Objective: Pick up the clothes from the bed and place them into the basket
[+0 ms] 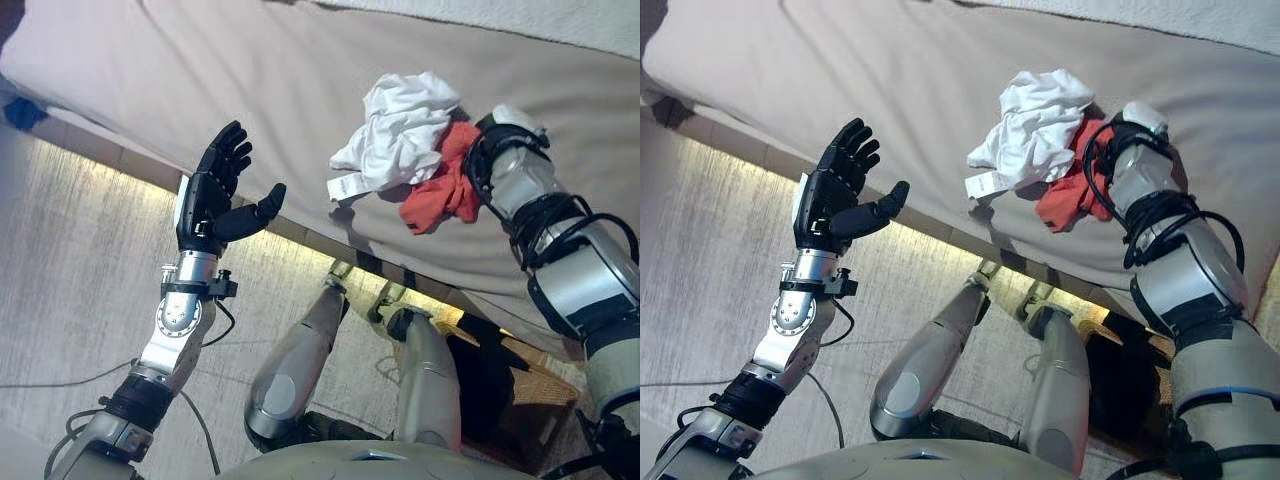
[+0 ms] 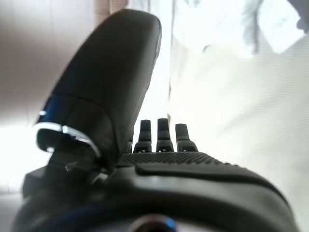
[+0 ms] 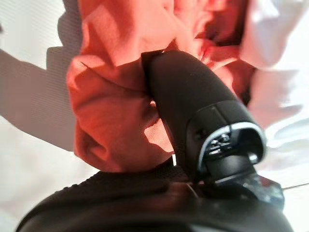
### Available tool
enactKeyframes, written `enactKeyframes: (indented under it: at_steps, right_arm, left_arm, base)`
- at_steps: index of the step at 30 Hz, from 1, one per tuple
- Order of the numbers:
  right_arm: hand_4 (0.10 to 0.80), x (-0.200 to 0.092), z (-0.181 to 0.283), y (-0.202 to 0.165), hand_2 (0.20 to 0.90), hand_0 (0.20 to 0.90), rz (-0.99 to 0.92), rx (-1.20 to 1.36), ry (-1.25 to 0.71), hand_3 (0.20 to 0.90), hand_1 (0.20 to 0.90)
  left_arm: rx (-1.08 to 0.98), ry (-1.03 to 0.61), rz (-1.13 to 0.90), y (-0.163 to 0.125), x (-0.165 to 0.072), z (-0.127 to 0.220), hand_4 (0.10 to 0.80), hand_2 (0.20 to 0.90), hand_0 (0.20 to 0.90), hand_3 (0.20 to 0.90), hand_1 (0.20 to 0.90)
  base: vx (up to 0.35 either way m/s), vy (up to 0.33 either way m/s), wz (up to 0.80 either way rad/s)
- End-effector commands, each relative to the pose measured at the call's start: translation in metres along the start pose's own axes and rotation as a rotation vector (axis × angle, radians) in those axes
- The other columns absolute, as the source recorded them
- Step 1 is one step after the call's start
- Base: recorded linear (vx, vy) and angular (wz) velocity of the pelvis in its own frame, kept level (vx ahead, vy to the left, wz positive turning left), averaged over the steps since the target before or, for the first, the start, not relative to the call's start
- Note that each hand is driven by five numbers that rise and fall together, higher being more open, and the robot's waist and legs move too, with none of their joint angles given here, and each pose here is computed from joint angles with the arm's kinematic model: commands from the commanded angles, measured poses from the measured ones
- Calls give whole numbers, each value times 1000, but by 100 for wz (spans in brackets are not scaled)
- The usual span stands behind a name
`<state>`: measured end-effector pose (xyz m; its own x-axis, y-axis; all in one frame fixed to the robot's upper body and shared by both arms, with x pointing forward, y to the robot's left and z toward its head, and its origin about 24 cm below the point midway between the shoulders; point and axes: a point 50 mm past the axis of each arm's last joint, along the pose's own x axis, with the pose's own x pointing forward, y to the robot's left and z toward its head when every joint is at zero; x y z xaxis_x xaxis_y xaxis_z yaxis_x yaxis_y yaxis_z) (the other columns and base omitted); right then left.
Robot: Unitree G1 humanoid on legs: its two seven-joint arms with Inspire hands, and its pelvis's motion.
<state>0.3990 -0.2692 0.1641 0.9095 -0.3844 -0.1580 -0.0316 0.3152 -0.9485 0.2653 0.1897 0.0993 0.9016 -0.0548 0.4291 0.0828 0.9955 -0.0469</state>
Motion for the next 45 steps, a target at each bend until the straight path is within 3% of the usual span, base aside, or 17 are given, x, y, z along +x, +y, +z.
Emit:
enactKeyframes:
  at_steps: [1, 9, 16, 21, 26, 31, 38, 45]
  right_arm:
    - [100, -1, -39, -45, 300, 300, -166, -69, 83, 200, 300]
    - [100, -8, -40, -45, 300, 300, -181, -62, -6, 200, 300]
    - [100, -17, -32, -49, 300, 300, -227, 118, -138, 200, 300]
    - [100, -31, -46, -26, 300, 300, -199, 211, -222, 200, 300]
    - [100, -50, -69, 15, 300, 300, -88, 203, -264, 200, 300]
    - [100, -70, -121, 59, 300, 300, 17, 242, -104, 200, 300]
    - [100, -78, -165, 84, 300, 300, 78, 267, 80, 200, 300]
    - [100, -91, -188, 101, 300, 300, 108, 322, 185, 200, 300]
  left_arm:
    - [-27, -205, -31, -6, 7, 34, 800, 900, 900, 900, 900]
    - [6, -168, 9, -2, 11, 29, 800, 900, 900, 900, 900]
    - [32, -116, -2, -2, 7, 19, 800, 900, 900, 900, 900]
    - [71, -23, 15, 2, 0, 3, 800, 900, 900, 900, 900]
    - [74, 101, 179, 20, -15, -18, 800, 900, 900, 900, 900]
    - [53, 164, 215, 37, -29, -24, 800, 900, 900, 900, 900]
    - [22, 165, 249, 46, -25, -22, 800, 900, 900, 900, 900]
    - [9, 200, 189, 37, -25, -29, 800, 900, 900, 900, 900]
  base:
    - [73, 12, -17]
    - [67, 30, -21]
    - [57, 21, -17]
    - [98, 53, -27]
    - [101, 103, -62]
    - [37, -13, -69]
    - [-56, -14, -63]
    - [-14, -45, -9]
